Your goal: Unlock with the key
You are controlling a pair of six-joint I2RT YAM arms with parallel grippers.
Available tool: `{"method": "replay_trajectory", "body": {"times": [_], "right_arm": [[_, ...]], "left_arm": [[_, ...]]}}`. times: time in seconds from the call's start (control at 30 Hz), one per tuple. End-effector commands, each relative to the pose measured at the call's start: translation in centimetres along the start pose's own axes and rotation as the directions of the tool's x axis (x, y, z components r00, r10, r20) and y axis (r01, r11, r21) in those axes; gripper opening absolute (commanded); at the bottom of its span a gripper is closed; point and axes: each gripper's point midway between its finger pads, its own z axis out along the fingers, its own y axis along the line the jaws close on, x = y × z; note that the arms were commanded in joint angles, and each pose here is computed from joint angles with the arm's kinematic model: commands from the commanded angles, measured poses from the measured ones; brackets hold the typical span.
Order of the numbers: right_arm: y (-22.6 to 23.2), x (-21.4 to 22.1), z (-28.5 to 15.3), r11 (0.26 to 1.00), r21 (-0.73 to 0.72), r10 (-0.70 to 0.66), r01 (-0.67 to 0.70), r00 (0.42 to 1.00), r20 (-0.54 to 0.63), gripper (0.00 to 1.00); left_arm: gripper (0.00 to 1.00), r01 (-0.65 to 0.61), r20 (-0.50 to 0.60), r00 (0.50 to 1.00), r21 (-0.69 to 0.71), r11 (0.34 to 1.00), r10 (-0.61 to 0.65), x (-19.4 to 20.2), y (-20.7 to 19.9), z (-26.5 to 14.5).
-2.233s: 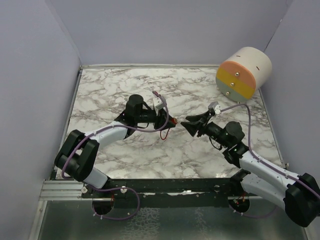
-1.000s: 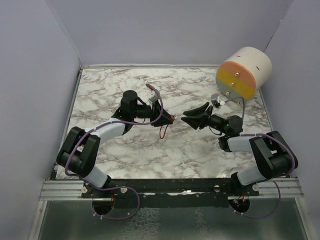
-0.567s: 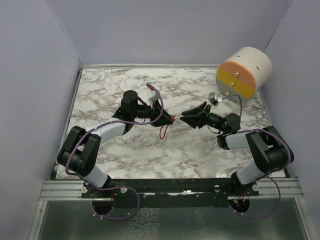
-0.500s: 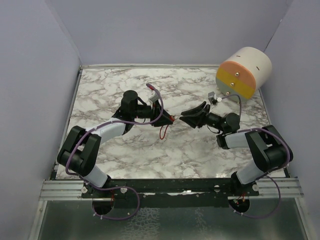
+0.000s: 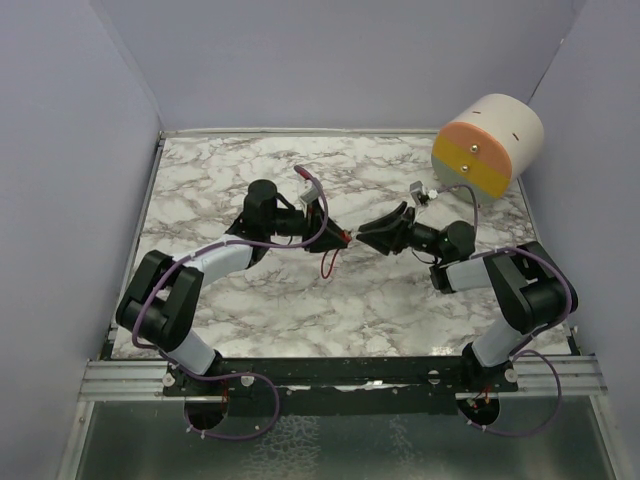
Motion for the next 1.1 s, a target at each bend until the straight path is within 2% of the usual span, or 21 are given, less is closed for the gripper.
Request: {"method": "replay_trajectory", "body": {"times": [0.0,0.8,0.93,1.07], "right_arm": [[3.6,-4.5,0.4,0.949,-0.141,-0.261,0.283,0.952,0.158,0.36],[4.1,-4.6,0.8,0.935,-0.198,-0.27,0.293,0.953,0.136,0.28],[4.0,-4.4,0.8,0.936,-0.202,-0.266,0.288,0.955,0.129,0.21],[4.0,-4.4,0.8,0.936,-0.205,-0.264,0.286,0.956,0.126,0.09]], "left_arm": [[0.0,-0.035,0.005,0.999,0.057,0.998,0.035,-0.7,-0.8,0.6],[0.0,-0.038,-0.007,0.999,0.093,0.995,0.039,-0.8,-1.1,2.4],[0.0,-0.037,-0.009,0.999,0.097,0.995,0.038,-0.8,-1.2,2.7],[0.0,-0.044,-0.004,0.999,0.092,0.995,0.045,-1.0,-1.2,2.8]]}}
